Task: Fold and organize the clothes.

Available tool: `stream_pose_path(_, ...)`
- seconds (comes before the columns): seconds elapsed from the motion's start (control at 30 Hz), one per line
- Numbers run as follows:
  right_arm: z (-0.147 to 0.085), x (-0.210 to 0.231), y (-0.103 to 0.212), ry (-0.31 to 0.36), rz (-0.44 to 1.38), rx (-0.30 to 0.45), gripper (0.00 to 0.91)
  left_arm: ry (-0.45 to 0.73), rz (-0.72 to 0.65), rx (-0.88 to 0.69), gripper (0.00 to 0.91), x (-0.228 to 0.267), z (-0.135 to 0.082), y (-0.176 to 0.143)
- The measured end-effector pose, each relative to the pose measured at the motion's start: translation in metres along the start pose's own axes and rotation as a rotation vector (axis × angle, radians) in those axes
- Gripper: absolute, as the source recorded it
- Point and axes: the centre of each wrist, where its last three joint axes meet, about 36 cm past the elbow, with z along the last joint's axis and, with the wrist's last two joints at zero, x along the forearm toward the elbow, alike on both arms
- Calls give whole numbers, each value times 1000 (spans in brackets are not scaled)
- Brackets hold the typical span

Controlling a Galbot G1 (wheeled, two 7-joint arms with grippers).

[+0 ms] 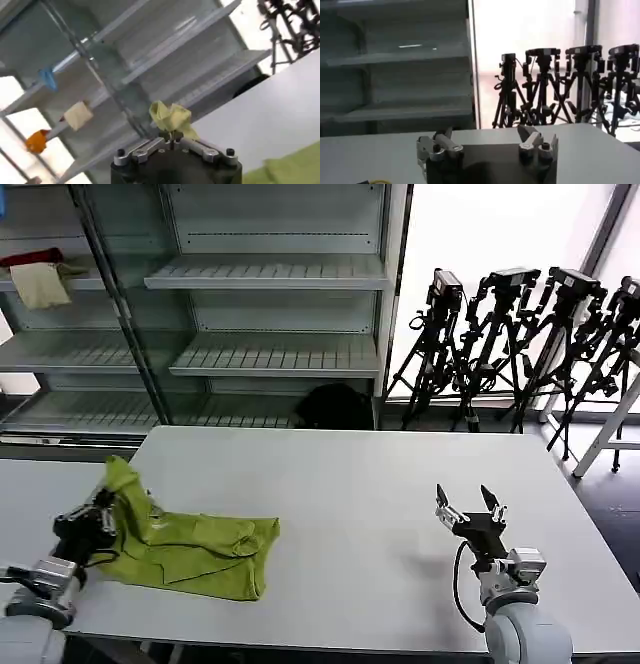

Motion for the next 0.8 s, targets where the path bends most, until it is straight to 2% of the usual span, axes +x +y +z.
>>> stream_pose_path(0.17, 5, 1, -4, 12, 9, 2, 907, -24, 65, 28, 0, 4, -16, -42)
stream_pose_path(0.37, 7, -1, -5, 15, 9, 5, 907, -31, 149, 40, 0, 9, -24, -82)
stream_pose_path(0.8, 6, -7, 2, 11, -2, 5, 907, 1, 267, 74, 0, 10, -28, -137)
